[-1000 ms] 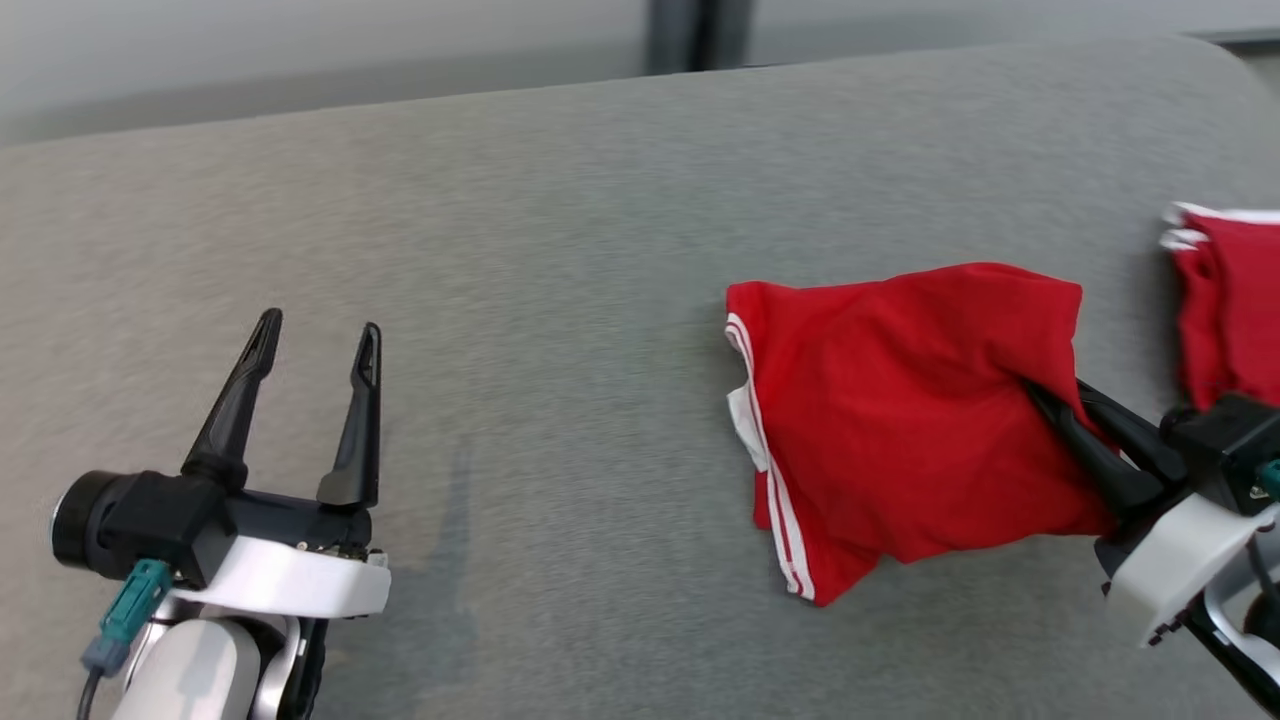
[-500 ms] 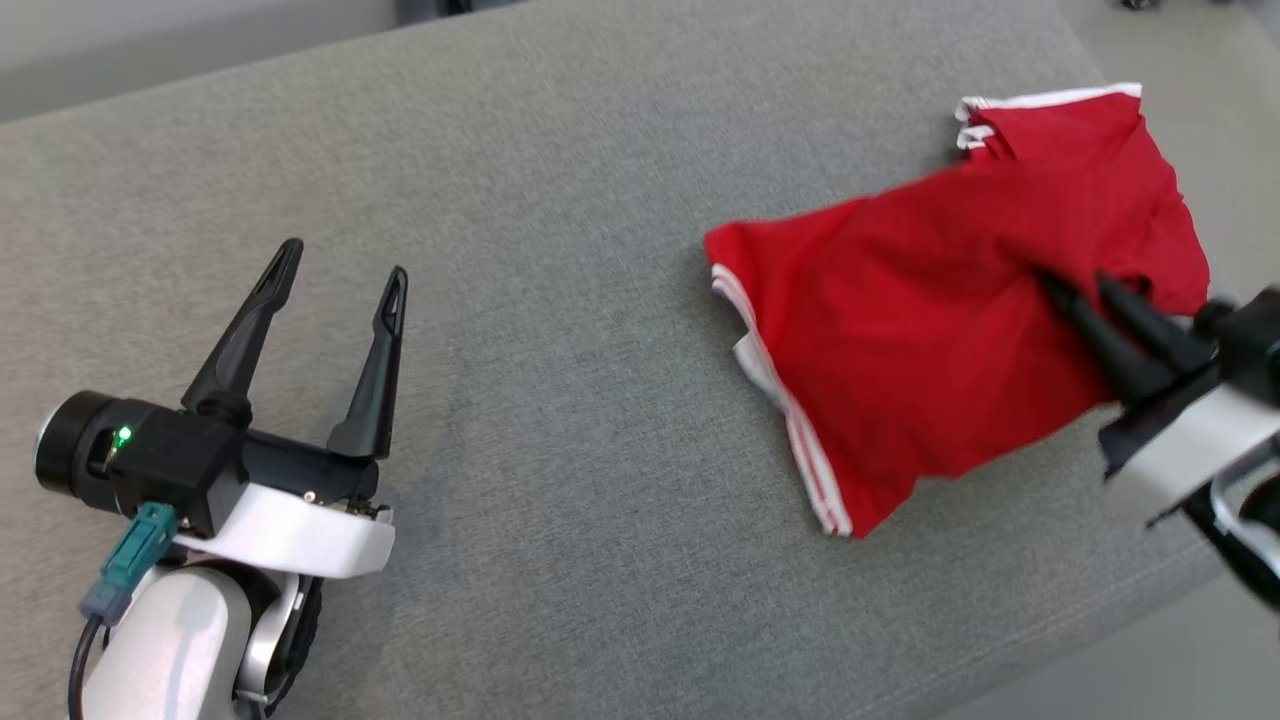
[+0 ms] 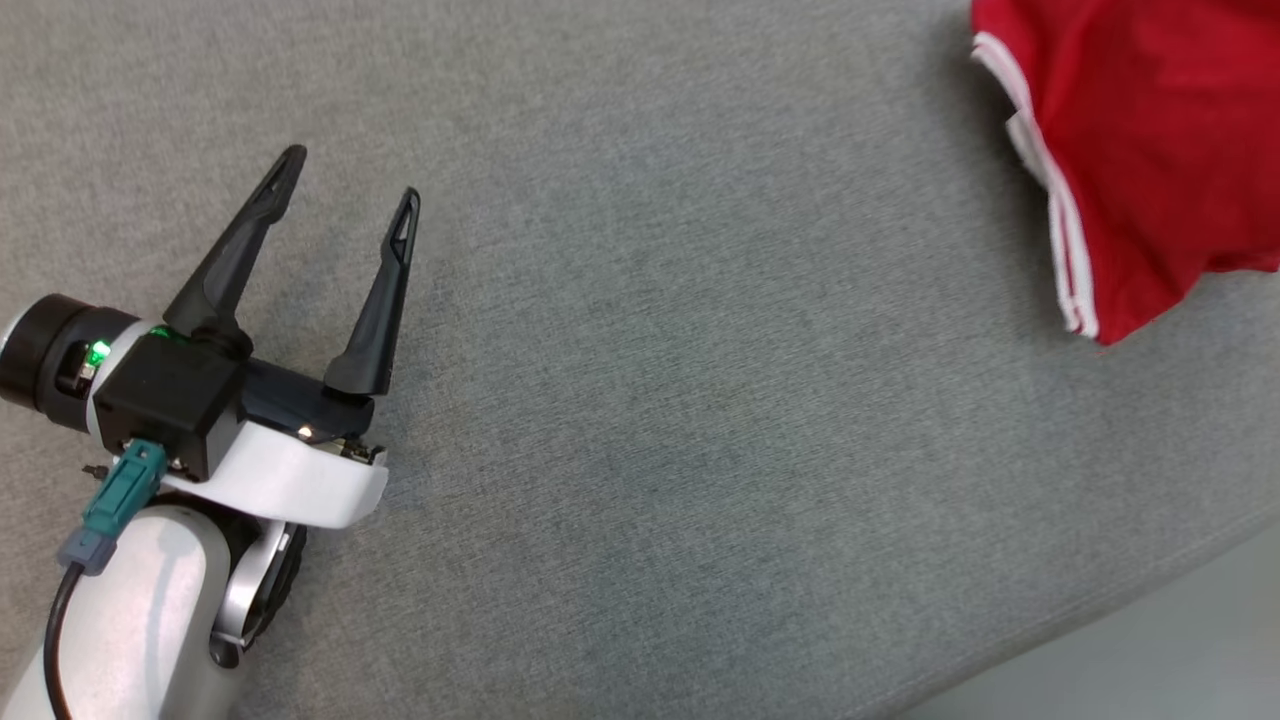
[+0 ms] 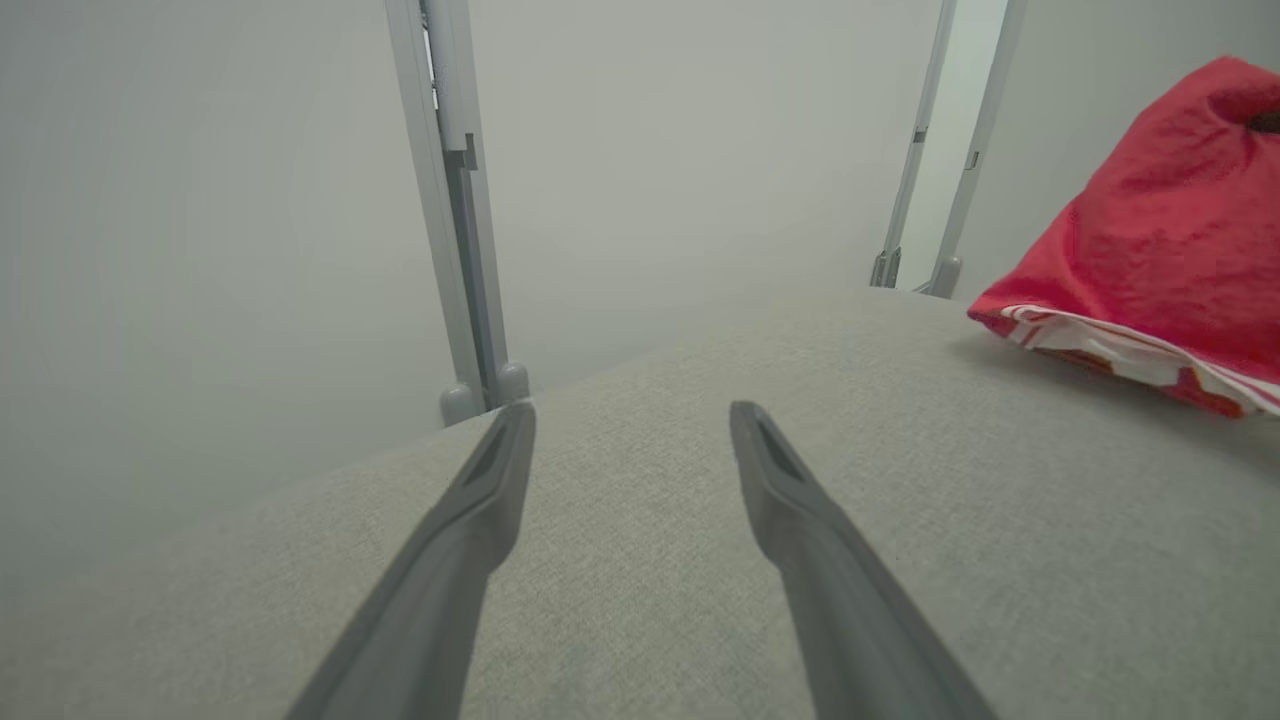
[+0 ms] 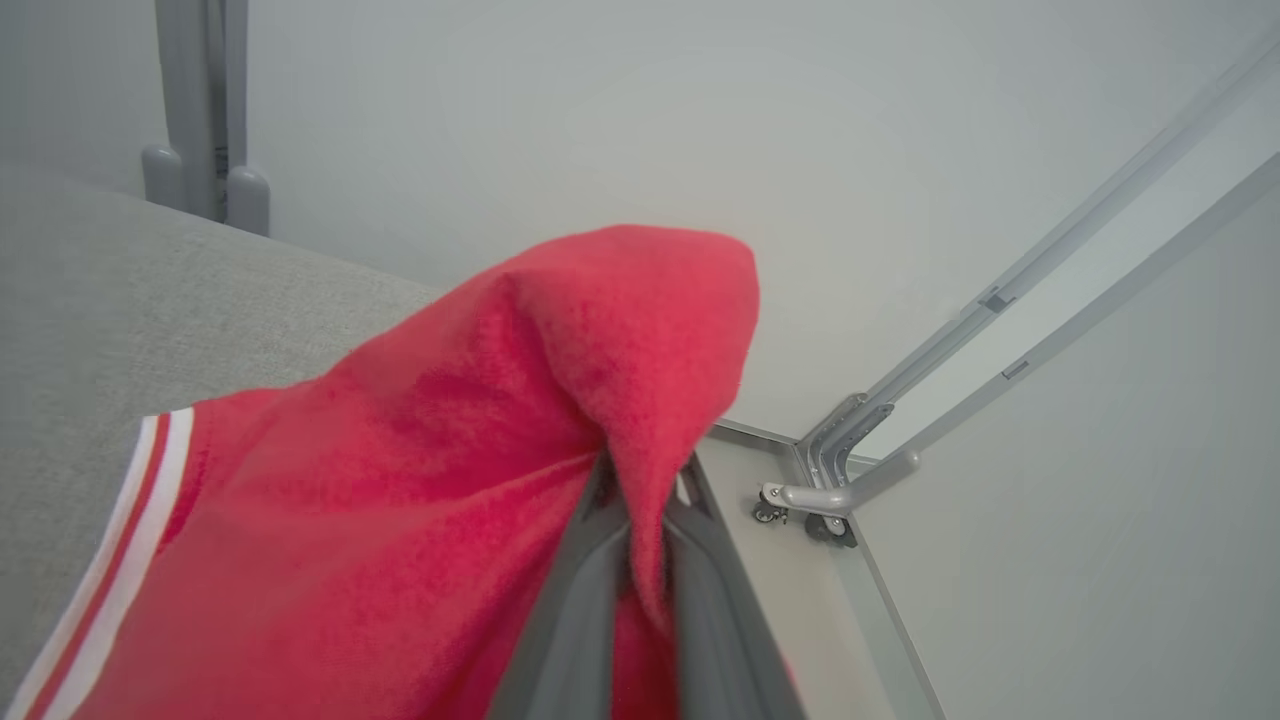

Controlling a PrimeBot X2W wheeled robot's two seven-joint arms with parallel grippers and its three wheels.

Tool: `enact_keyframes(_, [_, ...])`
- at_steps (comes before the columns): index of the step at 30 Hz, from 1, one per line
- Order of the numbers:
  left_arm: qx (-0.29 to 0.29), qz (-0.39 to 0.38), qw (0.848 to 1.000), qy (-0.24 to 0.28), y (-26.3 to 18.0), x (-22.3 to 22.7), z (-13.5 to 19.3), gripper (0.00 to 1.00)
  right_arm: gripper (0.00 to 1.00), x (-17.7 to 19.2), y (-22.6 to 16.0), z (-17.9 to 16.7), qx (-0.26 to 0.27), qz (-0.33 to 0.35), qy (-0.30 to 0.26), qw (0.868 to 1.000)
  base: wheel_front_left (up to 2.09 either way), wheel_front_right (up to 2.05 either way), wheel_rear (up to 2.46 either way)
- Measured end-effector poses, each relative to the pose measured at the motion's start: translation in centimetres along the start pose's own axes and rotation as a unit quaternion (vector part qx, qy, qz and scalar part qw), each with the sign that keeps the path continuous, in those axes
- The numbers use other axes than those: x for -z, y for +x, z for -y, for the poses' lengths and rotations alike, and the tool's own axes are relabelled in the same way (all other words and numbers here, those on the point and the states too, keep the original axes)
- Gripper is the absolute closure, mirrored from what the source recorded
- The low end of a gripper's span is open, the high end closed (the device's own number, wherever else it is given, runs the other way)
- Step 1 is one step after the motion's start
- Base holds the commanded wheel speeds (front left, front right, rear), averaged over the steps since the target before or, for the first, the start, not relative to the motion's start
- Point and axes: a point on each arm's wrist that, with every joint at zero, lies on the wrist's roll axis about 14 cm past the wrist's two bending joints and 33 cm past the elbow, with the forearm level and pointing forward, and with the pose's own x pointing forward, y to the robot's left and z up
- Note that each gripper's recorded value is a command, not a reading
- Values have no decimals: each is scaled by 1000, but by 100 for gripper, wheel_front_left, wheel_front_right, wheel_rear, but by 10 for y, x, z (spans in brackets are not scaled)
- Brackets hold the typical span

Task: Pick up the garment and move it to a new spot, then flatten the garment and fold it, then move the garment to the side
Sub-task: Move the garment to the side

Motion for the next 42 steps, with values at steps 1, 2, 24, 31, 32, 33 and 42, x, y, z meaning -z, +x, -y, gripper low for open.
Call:
enact_keyframes(1, [0, -3, 1000, 0, 1, 4, -2, 0, 100, 4, 5, 4, 7, -7, -2, 1000, 0, 0, 0])
enact_keyframes(2, [0, -5, 1000, -2, 2, 8, -3, 0, 100, 10, 9, 9, 15, -17, -1, 1000, 0, 0, 0])
enact_keyframes(24, [-67, 7, 998, -12, -15, 3, -30, 0, 0, 7, 10, -25, 73, 60, 140, 986, 0, 0, 0])
enact_keyframes(31, [-119, 34, 992, -9, -42, -27, -42, 0, 0, -33, -26, -66, 53, 139, 186, 971, 0, 0, 0])
enact_keyframes(32, [-125, 37, 991, -7, -46, -30, -44, 0, 0, -39, -31, -72, 49, 149, 194, 968, 0, 0, 0])
enact_keyframes(33, [-135, 40, 990, -6, -51, -34, -46, 0, 0, -43, -36, -80, 43, 156, 205, 965, 0, 0, 0])
enact_keyframes(42, [-197, 51, 979, 10, -101, -61, -62, 0, 0, -79, -73, -132, -17, 174, 246, 953, 0, 0, 0])
